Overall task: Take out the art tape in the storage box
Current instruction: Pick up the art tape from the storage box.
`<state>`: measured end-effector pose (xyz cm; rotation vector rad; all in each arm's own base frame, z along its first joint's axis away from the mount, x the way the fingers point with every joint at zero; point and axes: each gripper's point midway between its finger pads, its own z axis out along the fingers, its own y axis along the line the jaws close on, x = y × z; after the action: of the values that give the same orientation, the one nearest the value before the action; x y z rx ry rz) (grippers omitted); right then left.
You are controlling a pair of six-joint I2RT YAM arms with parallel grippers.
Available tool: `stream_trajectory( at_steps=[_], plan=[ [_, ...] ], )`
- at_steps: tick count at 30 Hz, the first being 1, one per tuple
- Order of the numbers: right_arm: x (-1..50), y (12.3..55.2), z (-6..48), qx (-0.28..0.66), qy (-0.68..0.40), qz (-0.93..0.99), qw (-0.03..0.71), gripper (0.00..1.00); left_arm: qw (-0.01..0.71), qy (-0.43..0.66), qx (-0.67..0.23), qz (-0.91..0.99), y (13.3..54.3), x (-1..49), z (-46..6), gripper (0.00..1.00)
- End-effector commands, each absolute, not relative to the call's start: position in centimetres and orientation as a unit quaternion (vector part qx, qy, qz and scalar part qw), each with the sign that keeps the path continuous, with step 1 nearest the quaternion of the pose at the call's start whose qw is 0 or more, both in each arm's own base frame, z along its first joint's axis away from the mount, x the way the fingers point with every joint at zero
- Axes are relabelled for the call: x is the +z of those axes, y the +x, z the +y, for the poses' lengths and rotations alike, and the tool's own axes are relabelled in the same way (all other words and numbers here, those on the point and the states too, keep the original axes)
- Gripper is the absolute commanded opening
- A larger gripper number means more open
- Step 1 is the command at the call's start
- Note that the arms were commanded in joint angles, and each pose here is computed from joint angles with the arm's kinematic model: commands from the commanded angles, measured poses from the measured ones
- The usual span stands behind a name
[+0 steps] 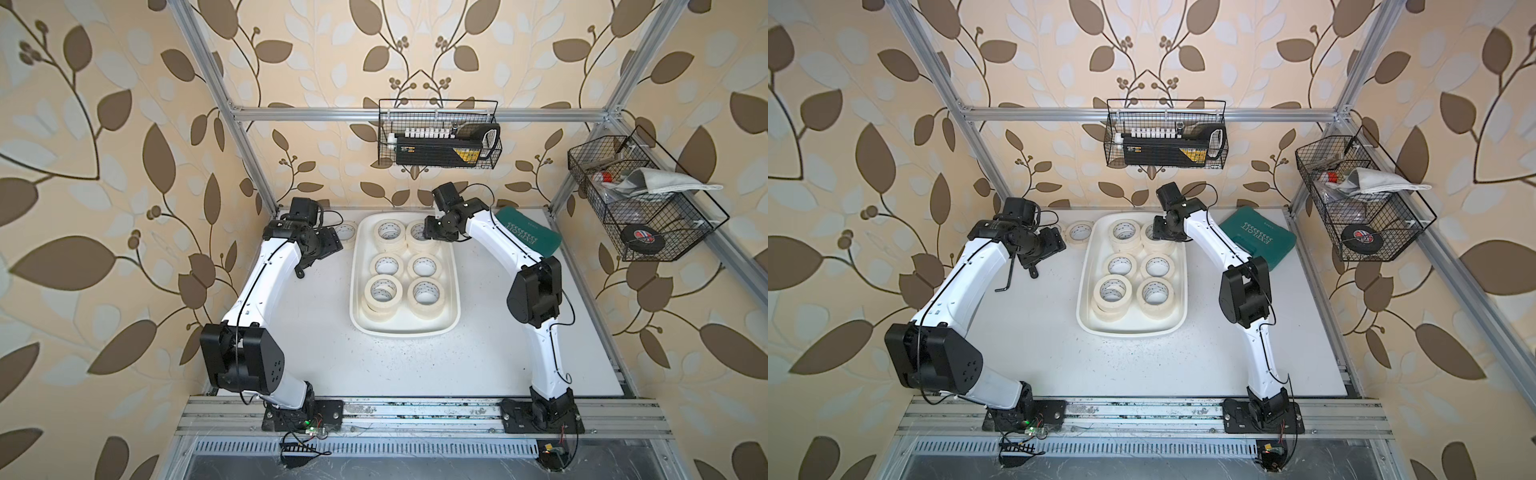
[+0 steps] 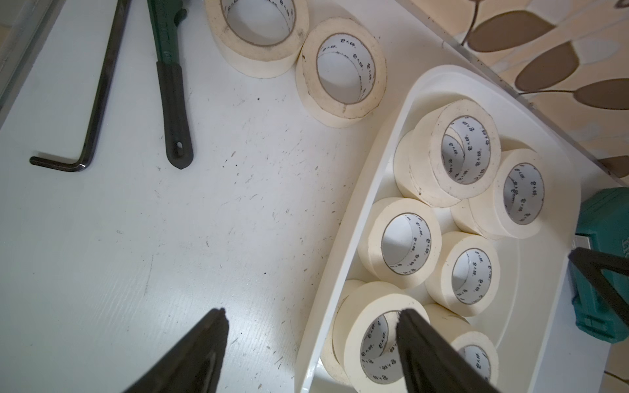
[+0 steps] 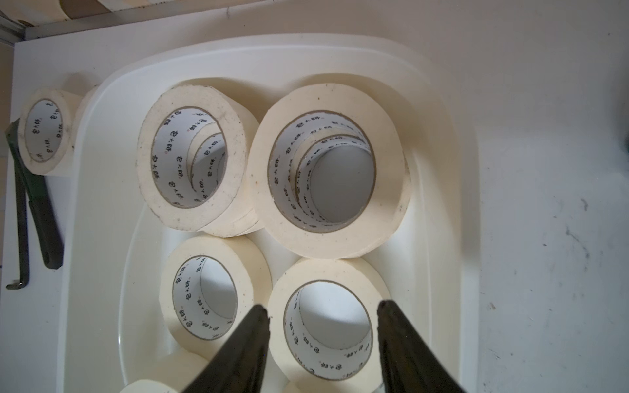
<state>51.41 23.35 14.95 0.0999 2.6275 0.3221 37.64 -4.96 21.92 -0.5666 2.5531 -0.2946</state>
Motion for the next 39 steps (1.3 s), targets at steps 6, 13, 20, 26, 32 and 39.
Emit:
stream_trajectory(
  at_steps=[6, 13, 20, 26, 32, 39],
  plan=[
    [12.7, 52.6, 21.8, 0.076, 0.091, 0.964, 0.238, 0.56, 0.265, -0.192, -0.13, 0.936, 36.6, 23.1, -6.0, 0.81],
    [11.0, 53.7, 21.7, 0.097, 0.116, 0.96, 0.234, 0.58, 0.273, -0.188, -0.124, 0.935, 36.0, 23.4, -5.7, 0.81],
    [9.6, 54.7, 22.3, 0.122, 0.139, 0.956, 0.229, 0.57, 0.288, -0.183, -0.108, 0.934, 35.7, 24.2, -5.1, 0.81],
    [8.9, 55.7, 22.5, 0.127, 0.152, 0.953, 0.231, 0.54, 0.29, -0.178, -0.103, 0.935, 35.6, 24.2, -5.0, 0.81],
    [8.1, 56.3, 22.4, 0.127, 0.161, 0.951, 0.23, 0.48, 0.289, -0.176, -0.091, 0.937, 35.6, 24.1, -4.6, 0.8],
    [9.5, 56.3, 22.2, 0.137, 0.164, 0.945, 0.246, 0.31, 0.293, -0.174, -0.094, 0.935, 35.7, 24.5, -4.8, 0.8]
  ],
)
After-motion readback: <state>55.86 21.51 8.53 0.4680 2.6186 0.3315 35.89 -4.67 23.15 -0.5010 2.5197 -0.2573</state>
